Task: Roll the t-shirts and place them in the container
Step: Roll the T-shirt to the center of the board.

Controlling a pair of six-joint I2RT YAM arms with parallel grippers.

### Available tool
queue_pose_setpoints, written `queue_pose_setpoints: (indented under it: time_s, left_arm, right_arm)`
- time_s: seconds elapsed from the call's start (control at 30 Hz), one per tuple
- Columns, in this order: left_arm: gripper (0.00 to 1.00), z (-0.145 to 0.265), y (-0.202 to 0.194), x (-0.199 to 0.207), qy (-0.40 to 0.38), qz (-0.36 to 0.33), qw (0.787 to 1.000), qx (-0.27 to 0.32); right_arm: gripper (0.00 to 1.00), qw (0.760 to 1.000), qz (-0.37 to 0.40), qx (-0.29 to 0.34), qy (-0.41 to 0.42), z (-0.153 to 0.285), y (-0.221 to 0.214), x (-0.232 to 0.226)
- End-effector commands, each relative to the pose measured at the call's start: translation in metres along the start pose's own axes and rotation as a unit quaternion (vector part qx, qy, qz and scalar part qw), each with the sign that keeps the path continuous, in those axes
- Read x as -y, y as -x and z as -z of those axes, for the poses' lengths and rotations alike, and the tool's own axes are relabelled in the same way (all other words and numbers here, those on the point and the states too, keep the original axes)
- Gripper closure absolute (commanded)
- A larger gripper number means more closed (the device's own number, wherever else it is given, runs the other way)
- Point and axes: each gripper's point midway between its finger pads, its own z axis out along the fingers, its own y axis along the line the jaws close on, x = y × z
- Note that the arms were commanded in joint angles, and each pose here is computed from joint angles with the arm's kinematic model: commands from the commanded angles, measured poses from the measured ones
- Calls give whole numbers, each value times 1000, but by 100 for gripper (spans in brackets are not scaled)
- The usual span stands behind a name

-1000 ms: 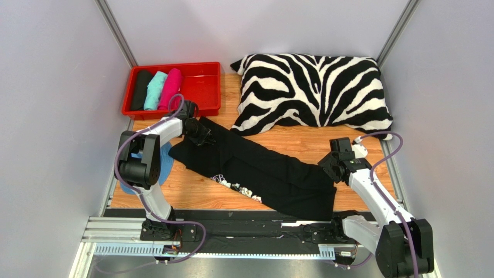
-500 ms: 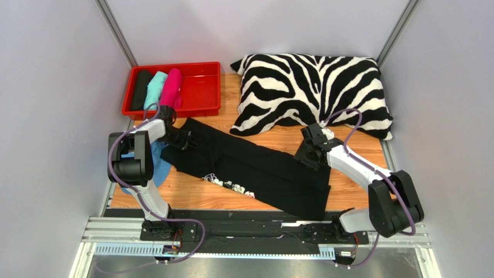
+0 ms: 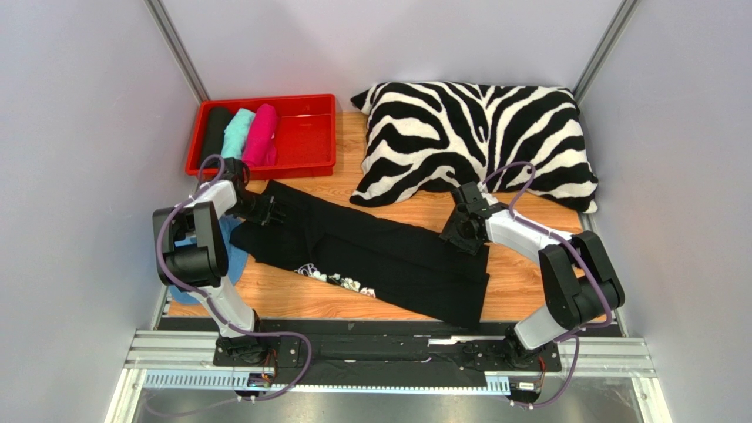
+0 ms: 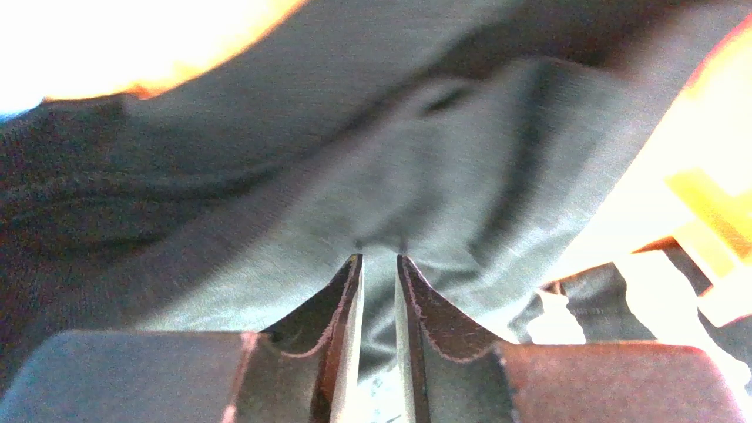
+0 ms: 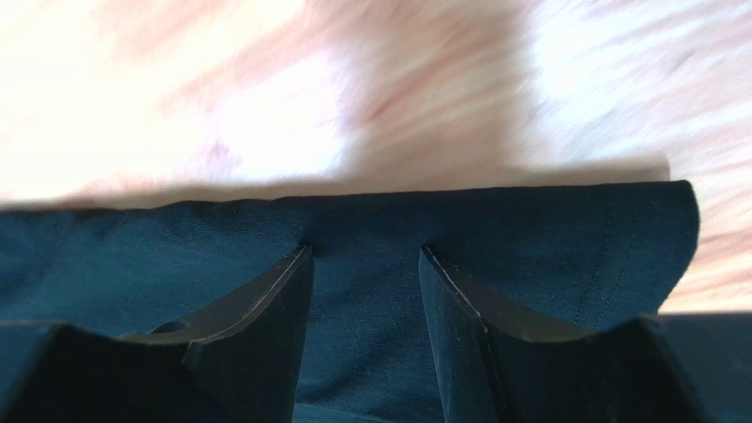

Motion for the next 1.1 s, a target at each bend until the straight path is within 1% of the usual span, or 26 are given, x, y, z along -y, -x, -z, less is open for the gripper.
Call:
queue_pose_setpoints:
  time_s: [0.0,0.03,0.13,0.2,0.23,0.3,0.33,0.37,0.4,0.43,0.5,0.53,0.6,0.63,0.67,0.7,0.73,0.77,0.8,0.83,0.87,0.9,0.93,0.97,1.0,1.07]
  left_arm:
    - [70,43,5,42,-79,-79,993,36]
    - [66,51,2,47,-92,-94,991,40]
    - [61,73,-9,59,-123,-137,982,50]
    - [60,84,-26,65,-136,-173,974,53]
    - [60,94,-44,69,-145,-212,965,50]
    - [60,101,-68,70,-153,-262,952,44]
    - [60,107,-99,72,-163,-303,939,30]
    - [60,109,-114,70,-164,-326,931,29]
    - [60,108,-133,64,-164,-349,922,21]
    - [59,113,-173,61,-179,-397,900,2]
    - [57,113,-213,52,-186,-440,878,-18]
    - [55,114,-257,41,-196,-485,851,-47]
    - [53,109,-297,30,-193,-517,831,-70]
    - [52,112,-337,17,-206,-551,803,-97]
    - [51,116,-359,16,-215,-563,790,-113]
    - [51,103,-376,7,-197,-573,786,-127]
    - [51,104,-404,-5,-202,-595,764,-145]
    - [51,110,-423,0,-213,-603,754,-150]
    - [51,94,-438,-9,-194,-617,746,-160]
    - [51,97,-460,-23,-192,-636,726,-175]
    - [51,105,-477,-17,-205,-643,718,-173]
    - [51,90,-488,-26,-188,-653,713,-175]
    - [51,91,-502,-37,-185,-664,701,-184]
    - [50,93,-512,-36,-189,-665,698,-186]
    - [50,81,-518,-44,-176,-668,698,-188]
    - [48,82,-533,-48,-180,-676,689,-191]
  right_arm:
    - [45,1000,-1,12,-2,-6,15,12]
    - [45,1000,1,16,8,-1,21,5]
    - [45,999,4,26,20,14,30,-3]
    - [44,999,7,35,17,25,34,-1]
    - [44,998,4,55,12,34,43,3]
    - [43,998,-3,60,-4,41,47,15]
    - [44,998,-14,64,-5,45,51,21]
    - [44,997,-33,61,-20,44,56,39]
    - [45,997,-43,63,-22,46,58,46]
    - [45,996,-52,64,-28,46,60,55]
    - [45,993,-79,71,-43,52,67,77]
    - [45,992,-97,71,-44,53,70,87]
    - [46,991,-104,77,-36,57,72,95]
    - [46,990,-115,78,-27,58,77,100]
    - [46,990,-113,83,-15,59,81,98]
    - [46,991,-104,81,-6,59,81,98]
    - [47,992,-102,79,5,61,82,95]
    - [47,992,-101,78,2,62,82,97]
    - [47,991,-103,82,3,66,84,97]
    - [46,991,-105,81,1,68,84,99]
    - [45,991,-108,84,1,71,85,100]
    - [45,990,-111,89,1,75,85,102]
    - [44,990,-120,77,11,78,81,102]
    - [44,989,-124,76,10,80,80,103]
    - [44,989,-128,73,6,81,77,106]
    - [43,988,-136,73,-4,85,74,112]
